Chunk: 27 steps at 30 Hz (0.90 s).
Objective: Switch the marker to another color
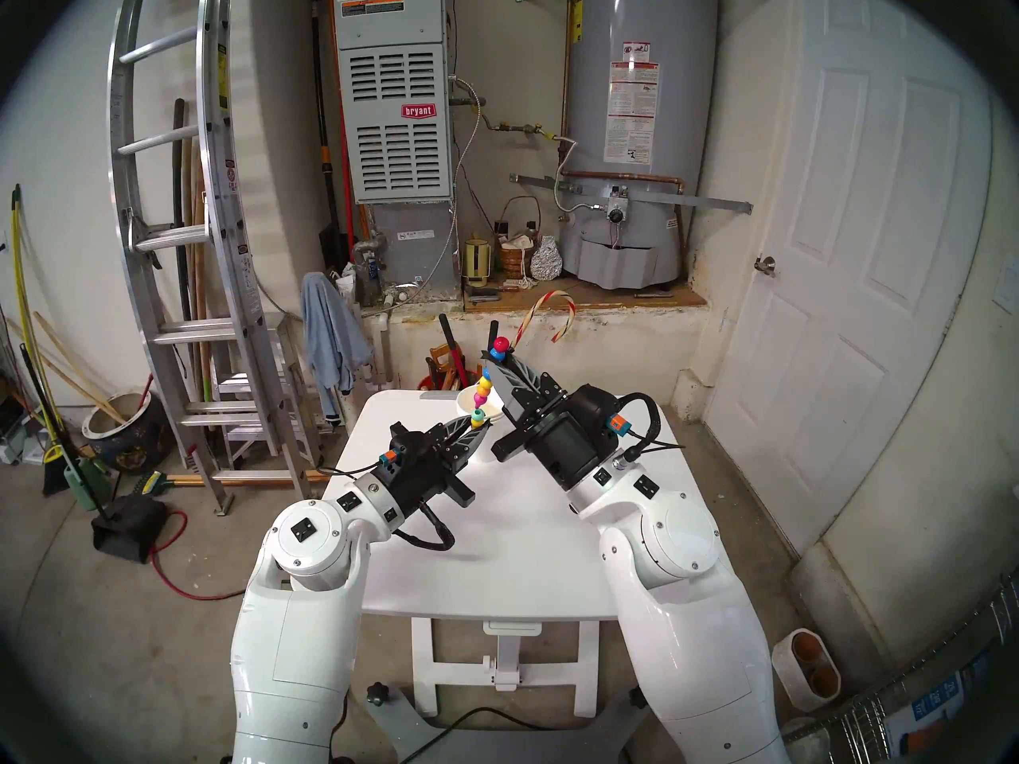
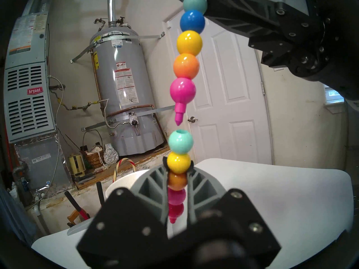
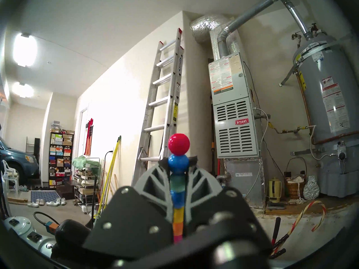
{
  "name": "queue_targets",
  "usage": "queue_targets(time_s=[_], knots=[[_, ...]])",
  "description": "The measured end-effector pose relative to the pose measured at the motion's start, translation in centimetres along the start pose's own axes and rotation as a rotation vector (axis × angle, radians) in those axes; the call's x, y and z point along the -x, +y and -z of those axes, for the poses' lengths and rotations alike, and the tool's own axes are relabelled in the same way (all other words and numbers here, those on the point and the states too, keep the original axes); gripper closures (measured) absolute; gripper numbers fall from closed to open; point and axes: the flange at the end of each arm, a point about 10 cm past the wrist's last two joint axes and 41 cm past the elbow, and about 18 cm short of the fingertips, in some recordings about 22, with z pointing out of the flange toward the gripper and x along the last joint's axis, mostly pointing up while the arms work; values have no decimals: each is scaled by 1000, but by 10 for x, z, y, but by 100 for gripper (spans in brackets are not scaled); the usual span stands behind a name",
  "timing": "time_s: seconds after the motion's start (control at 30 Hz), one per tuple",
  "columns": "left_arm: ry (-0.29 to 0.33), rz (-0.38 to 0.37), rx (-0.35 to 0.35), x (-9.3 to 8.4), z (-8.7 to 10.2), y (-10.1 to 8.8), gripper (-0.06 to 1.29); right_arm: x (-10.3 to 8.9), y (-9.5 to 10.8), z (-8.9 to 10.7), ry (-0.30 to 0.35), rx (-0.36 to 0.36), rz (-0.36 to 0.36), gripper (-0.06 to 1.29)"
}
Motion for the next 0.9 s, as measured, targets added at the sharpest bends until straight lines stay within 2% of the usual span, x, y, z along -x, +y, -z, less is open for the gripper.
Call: queue_targets(time_s=[0.9], knots=[[2, -1, -1, 0, 1, -2, 109, 4, 1, -1, -5, 0, -1, 117]])
